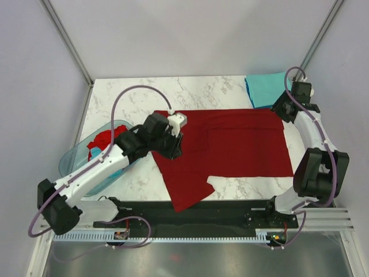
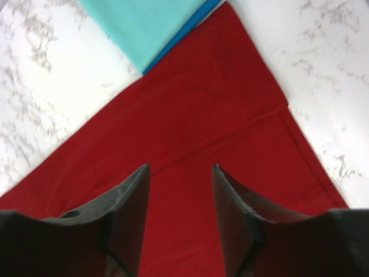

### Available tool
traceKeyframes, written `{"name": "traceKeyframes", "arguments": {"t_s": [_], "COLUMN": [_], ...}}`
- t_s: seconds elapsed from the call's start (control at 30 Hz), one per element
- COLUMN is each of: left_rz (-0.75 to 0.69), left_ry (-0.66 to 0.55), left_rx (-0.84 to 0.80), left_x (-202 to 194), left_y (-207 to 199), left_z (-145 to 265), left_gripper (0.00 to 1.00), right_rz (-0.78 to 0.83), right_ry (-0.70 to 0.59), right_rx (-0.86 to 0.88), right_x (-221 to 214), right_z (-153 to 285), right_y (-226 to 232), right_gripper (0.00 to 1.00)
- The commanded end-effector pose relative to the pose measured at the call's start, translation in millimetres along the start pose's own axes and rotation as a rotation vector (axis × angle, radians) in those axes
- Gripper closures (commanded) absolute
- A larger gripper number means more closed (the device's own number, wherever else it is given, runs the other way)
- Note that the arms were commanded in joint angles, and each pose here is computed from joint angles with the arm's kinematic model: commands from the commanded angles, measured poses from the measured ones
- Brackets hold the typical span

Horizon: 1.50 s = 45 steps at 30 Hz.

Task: Fold and stack the t-shirts
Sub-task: Fold the tshirt

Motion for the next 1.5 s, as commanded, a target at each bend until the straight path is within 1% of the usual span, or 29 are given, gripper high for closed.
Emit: {"name": "traceKeyframes", "arguments": {"t_s": [0.0, 0.03, 0.07, 0.1, 0.13, 0.17, 0.2, 0.3, 0.33, 0.4, 0.43, 0.47, 0.6, 0.67, 0.8, 1.07, 1.17, 1.2, 1.27, 1.33, 1.4, 1.47], "left_rz": [-0.009, -0.016, -0.012, -0.015, -0.026, -0.036, -0.060, -0.134, -0.194, -0.238, -0.270, -0.314, -0.394, -0.413, -0.414, -0.415, -0.415, -0.411, -0.407, -0.405, -0.399, -0.386], "left_ry": [0.108, 0.125, 0.145, 0.206, 0.262, 0.295, 0.355, 0.382, 0.407, 0.400, 0.421, 0.413, 0.423, 0.404, 0.402, 0.440, 0.451, 0.452, 0.460, 0.467, 0.460, 0.441], "left_rx": [-0.051, -0.076, -0.059, -0.044, -0.056, -0.017, -0.008, 0.022, 0.012, 0.028, 0.032, 0.048, 0.137, 0.187, 0.229, 0.249, 0.245, 0.243, 0.237, 0.236, 0.234, 0.228], "left_x": [-48.8, -60.1, -69.0, -83.7, -100.6, -114.8, -133.5, -153.4, -166.1, -172.5, -179.5, -185.9, -201.6, -205.4, -211.4, -223.9, -225.6, -225.8, -226.6, -227.8, -227.2, -224.0], "left_y": [-5.4, -18.1, -22.0, -24.6, -38.4, -39.3, -51.6, -69.5, -79.5, -85.5, -88.4, -89.9, -91.2, -91.5, -89.1, -75.7, -75.0, -75.4, -75.3, -74.1, -73.9, -74.4], "left_z": [13.5, 15.9, 14.7, 6.9, 2.6, -3.7, -10.1, -17.8, -17.8, -19.1, -22.3, -23.7, -40.0, -47.7, -55.3, -56.3, -56.5, -56.5, -55.7, -54.9, -52.9, -49.7], "left_gripper": [0.62, 0.61, 0.61, 0.62, 0.64, 0.64, 0.64, 0.64, 0.63, 0.61, 0.60, 0.59, 0.58, 0.58, 0.58, 0.59, 0.66, 0.71, 0.73, 0.87, 0.98, 0.98], "right_rz": [0.003, 0.003, 0.005, 0.004, 0.006, 0.007, 0.002, 0.004, 0.012, 0.020, 0.025, 0.026, 0.027, 0.027, 0.033, 0.036, 0.034, 0.033, 0.032, 0.031, 0.031, 0.026], "right_ry": [0.023, 0.023, 0.020, 0.042, 0.022, 0.021, 0.018, 0.019, 0.019, 0.016, 0.016, 0.015, 0.010, 0.012, 0.014, 0.016, 0.013, 0.011, 0.011, 0.008, 0.009, 0.014], "right_rx": [0.105, 0.119, 0.130, 0.134, 0.140, 0.139, 0.150, 0.172, 0.175, 0.185, 0.193, 0.189, 0.191, 0.190, 0.191, 0.187, 0.187, 0.186, 0.181, 0.176, 0.167, 0.158], "right_x": [-18.3, -25.5, -28.5, -38.4, -38.4, -41.0, -44.0, -46.9, -47.4, -47.1, -47.1, -47.5, -47.2, -47.3, -47.7, -50.0, -49.5, -49.1, -50.1, -50.9, -52.9, -54.9], "right_z": [24.9, 33.0, 36.6, 37.1, 43.6, 44.7, 47.6, 50.3, 50.6, 52.6, 53.2, 53.5, 53.1, 52.2, 50.4, 50.7, 51.5, 51.9, 52.7, 53.8, 54.2, 55.1], "right_y": [3.4, 1.7, 1.2, -1.3, -1.1, -2.6, -2.8, -2.3, -2.5, -1.7, -1.3, -2.3, -2.2, -2.2, -2.3, -3.1, -3.4, -3.8, -4.0, -5.2, -6.0, -7.6], "right_gripper": [0.43, 0.42, 0.41, 0.38, 0.37, 0.37, 0.37, 0.37, 0.36, 0.37, 0.36, 0.36, 0.36, 0.36, 0.36, 0.36, 0.36, 0.36, 0.36, 0.36, 0.36, 0.36]}}
Point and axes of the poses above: each gripper's point midway between its finger pads, its own z axis back along the fingers, its own y axis along the line the jaws close on, x = y × z, the point moved 10 cm from there along z, back along the fingers, and after that the axes turned 12 degrees about z, right-handed, at the moved point
